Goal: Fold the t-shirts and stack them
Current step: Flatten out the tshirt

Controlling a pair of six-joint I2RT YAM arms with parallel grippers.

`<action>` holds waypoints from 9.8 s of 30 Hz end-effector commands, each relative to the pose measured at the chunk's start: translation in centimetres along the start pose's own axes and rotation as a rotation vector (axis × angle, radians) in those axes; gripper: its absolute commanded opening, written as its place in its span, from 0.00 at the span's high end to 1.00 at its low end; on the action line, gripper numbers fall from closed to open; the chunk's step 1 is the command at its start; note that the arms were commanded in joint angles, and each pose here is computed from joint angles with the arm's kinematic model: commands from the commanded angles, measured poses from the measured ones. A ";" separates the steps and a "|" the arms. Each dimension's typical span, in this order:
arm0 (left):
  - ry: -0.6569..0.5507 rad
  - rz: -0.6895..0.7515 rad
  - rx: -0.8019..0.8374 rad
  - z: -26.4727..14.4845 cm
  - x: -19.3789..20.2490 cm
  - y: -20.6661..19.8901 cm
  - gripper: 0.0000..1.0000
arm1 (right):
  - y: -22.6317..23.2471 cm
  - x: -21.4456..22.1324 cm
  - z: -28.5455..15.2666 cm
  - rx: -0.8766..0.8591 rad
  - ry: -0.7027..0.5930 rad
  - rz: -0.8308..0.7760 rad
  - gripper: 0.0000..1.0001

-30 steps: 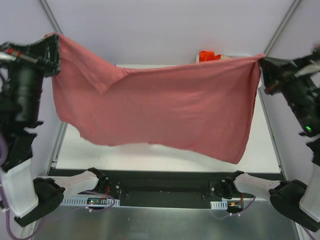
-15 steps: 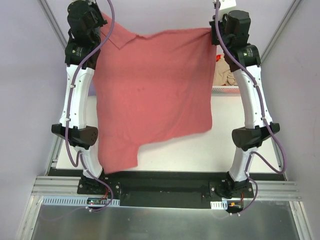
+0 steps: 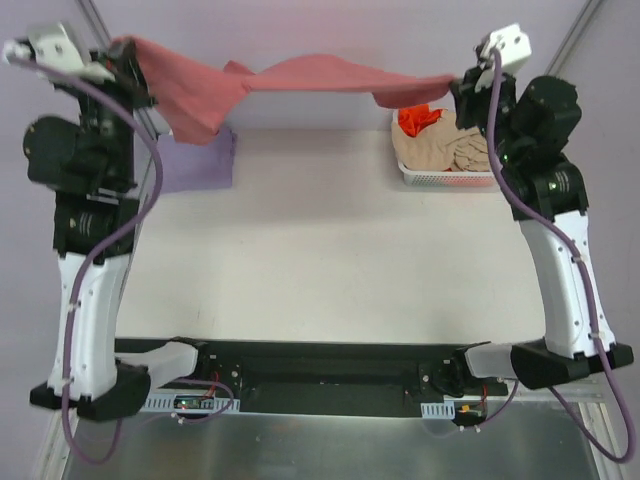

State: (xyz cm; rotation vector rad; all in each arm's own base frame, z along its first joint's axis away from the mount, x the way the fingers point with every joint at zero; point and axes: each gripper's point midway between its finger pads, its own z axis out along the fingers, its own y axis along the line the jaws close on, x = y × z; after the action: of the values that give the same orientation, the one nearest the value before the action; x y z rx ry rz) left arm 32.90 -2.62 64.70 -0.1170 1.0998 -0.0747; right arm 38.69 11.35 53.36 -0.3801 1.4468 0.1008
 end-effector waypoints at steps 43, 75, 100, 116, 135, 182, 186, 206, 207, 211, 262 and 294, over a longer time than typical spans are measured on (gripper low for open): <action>1.276 -0.619 -0.536 -39.4 37.2 3.7 0.98 | 9.9 40.9 -27.4 0.156 1.246 0.461 0.96; 1.451 -0.401 -0.344 -13.9 59.1 0.7 0.01 | 13.0 45.1 7.9 -0.132 1.113 0.379 0.04; 1.583 -0.261 -0.661 -23.0 59.0 10.8 0.01 | 2.7 50.7 5.3 0.308 1.218 0.461 0.04; 1.396 -0.361 -0.391 -18.0 50.2 4.4 0.01 | 7.6 40.7 4.6 0.052 1.013 0.313 0.04; 1.506 -0.275 -0.366 -26.9 50.3 0.6 0.01 | 5.7 42.8 1.8 0.184 1.005 0.441 0.04; 1.619 -0.189 -0.581 -28.9 55.2 8.0 0.01 | 4.8 40.4 11.5 -0.113 0.812 1.208 0.08; 1.612 -0.202 -0.568 -28.6 55.0 7.7 0.01 | 3.7 38.7 10.8 -0.130 0.777 1.273 0.06; 1.586 -0.202 -0.547 -28.2 54.1 7.6 0.01 | 5.2 39.0 12.3 -0.093 0.728 0.622 0.11; 1.583 -0.199 -0.547 -28.2 54.0 7.7 0.01 | 4.6 39.6 12.0 -0.045 0.748 0.671 0.11; 1.576 -0.200 -0.556 -28.3 53.9 7.8 0.01 | 4.4 40.7 10.2 -0.048 0.829 1.055 0.15; 1.550 -0.216 -0.537 -28.2 53.7 7.6 0.01 | 7.9 36.1 9.0 0.052 0.788 0.260 0.04; 1.542 -0.159 -0.611 -27.4 54.3 9.6 0.01 | 0.0 50.7 16.9 0.331 0.966 0.548 0.04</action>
State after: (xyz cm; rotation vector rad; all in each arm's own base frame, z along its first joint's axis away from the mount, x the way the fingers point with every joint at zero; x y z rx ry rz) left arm 31.91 -2.11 2.11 -0.7972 2.6583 0.0124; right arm 60.44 15.01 4.89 0.1473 2.4687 0.3284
